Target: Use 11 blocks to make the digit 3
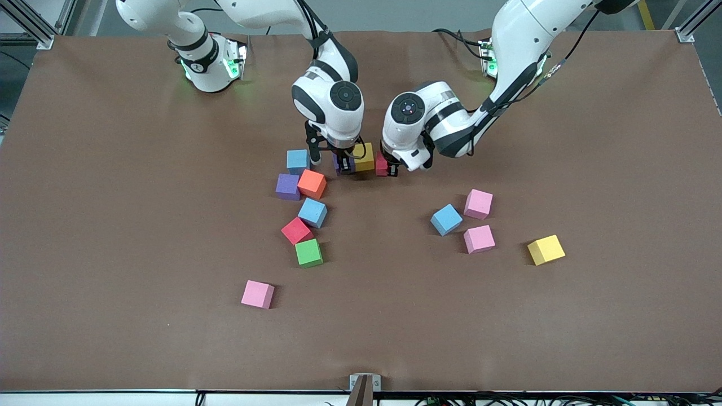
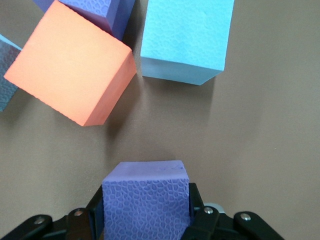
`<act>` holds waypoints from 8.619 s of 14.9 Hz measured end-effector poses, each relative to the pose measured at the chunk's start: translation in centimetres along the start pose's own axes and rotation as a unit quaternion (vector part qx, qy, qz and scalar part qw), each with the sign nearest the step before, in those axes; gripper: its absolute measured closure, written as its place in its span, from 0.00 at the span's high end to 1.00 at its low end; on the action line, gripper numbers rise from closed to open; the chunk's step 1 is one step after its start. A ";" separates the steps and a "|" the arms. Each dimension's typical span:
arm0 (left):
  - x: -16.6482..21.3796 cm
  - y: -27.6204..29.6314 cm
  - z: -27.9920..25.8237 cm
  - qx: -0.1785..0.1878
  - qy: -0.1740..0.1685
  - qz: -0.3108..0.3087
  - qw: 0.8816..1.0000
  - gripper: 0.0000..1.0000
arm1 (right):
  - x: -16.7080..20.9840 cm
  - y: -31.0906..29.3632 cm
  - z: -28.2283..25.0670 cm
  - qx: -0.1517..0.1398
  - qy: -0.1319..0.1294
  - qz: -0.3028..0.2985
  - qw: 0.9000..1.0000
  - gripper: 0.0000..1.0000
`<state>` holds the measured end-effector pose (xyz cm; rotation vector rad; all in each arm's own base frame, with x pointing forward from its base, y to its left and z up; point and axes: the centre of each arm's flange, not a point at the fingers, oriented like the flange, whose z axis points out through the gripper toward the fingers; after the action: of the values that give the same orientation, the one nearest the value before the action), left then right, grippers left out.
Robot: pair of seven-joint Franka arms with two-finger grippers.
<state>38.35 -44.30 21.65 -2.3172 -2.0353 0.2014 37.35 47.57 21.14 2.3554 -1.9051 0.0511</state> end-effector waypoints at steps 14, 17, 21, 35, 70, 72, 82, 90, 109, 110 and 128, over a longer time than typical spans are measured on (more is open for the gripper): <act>-0.8 -0.3 0.8 -0.002 -0.016 -0.003 1.000 0.54 | -0.2 0.3 0.0 -0.005 0.002 -0.002 1.000 1.00; -0.7 -0.3 1.1 0.001 -0.017 -0.004 1.000 0.54 | -0.2 0.4 -0.5 -0.008 0.004 -0.003 1.000 1.00; -0.8 -0.2 1.5 0.002 -0.021 -0.004 1.000 0.54 | -0.1 0.7 -1.8 -0.014 0.008 -0.006 1.000 1.00; -0.6 0.0 1.4 0.007 0.006 0.007 1.000 1.00 | 8.4 -3.8 -7.2 -0.033 -0.005 -0.204 0.978 1.00; 17.8 18.0 -5.8 -0.001 0.174 0.468 0.867 1.00 | 9.0 -3.6 -0.3 0.029 -0.035 -0.431 0.901 0.86; 17.9 18.1 -5.6 -0.002 0.173 0.467 0.867 1.00 | 9.0 -3.6 -0.3 0.029 -0.035 -0.434 0.900 0.79; 15.6 17.5 -7.0 -0.024 0.152 0.412 0.898 1.00 | 9.9 -4.8 -0.8 0.042 -0.034 -0.436 0.899 0.55; 14.7 15.7 -4.7 -0.004 0.150 0.412 0.899 1.00 | 8.8 -6.8 -3.2 0.074 -0.003 -0.505 0.860 0.55; 16.1 13.6 -2.6 -0.009 0.113 0.417 0.902 1.00 | 4.7 -7.3 -1.4 0.048 0.020 -0.590 0.806 0.55; 16.1 13.6 -2.6 -0.012 0.111 0.417 0.902 1.00 | 4.4 -7.1 -1.4 0.046 0.020 -0.593 0.804 0.55; 16.5 14.1 -2.8 -0.032 0.099 0.410 0.906 0.56 | 2.3 -5.6 -2.0 0.041 0.013 -0.601 0.798 0.55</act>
<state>54.62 -29.68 21.57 -2.9360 -0.8852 -0.0787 43.37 46.67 22.94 3.0775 -0.1026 0.0494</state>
